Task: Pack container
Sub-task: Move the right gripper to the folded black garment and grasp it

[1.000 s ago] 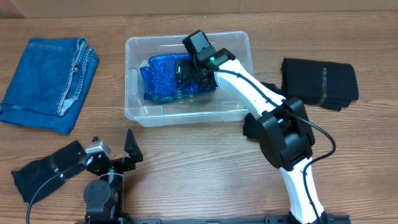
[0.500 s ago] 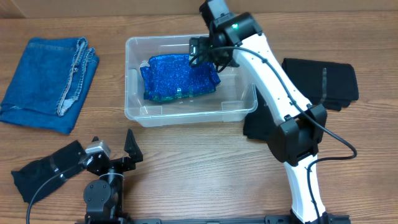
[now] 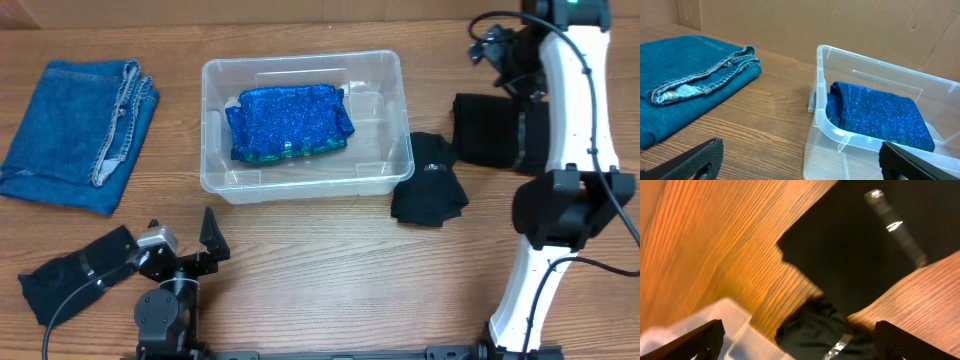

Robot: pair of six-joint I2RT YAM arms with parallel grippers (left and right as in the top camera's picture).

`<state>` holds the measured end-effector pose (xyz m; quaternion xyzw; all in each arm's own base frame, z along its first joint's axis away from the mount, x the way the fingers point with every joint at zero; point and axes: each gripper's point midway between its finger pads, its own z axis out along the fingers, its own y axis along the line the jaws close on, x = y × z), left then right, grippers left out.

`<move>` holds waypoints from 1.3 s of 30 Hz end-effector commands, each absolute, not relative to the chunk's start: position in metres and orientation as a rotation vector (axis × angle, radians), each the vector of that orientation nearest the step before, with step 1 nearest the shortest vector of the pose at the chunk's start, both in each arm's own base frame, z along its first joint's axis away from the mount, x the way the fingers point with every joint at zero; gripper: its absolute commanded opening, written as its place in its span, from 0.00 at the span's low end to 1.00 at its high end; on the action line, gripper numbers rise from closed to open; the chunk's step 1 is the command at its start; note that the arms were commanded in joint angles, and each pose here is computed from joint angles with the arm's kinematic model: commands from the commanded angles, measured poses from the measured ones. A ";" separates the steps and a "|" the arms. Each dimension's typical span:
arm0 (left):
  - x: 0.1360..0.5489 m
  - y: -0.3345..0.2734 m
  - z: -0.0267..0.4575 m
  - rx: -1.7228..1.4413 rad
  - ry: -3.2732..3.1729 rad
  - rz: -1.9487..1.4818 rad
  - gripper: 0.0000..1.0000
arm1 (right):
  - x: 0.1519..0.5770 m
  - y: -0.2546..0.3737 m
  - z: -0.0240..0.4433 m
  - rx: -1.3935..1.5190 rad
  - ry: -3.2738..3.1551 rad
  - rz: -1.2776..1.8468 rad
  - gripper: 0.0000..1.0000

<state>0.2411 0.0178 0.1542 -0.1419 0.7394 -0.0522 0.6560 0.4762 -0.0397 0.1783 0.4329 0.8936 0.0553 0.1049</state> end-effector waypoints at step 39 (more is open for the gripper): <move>0.240 0.022 0.156 -0.327 1.664 -0.093 1.00 | 0.383 -0.161 -0.006 1.618 2.727 0.102 0.42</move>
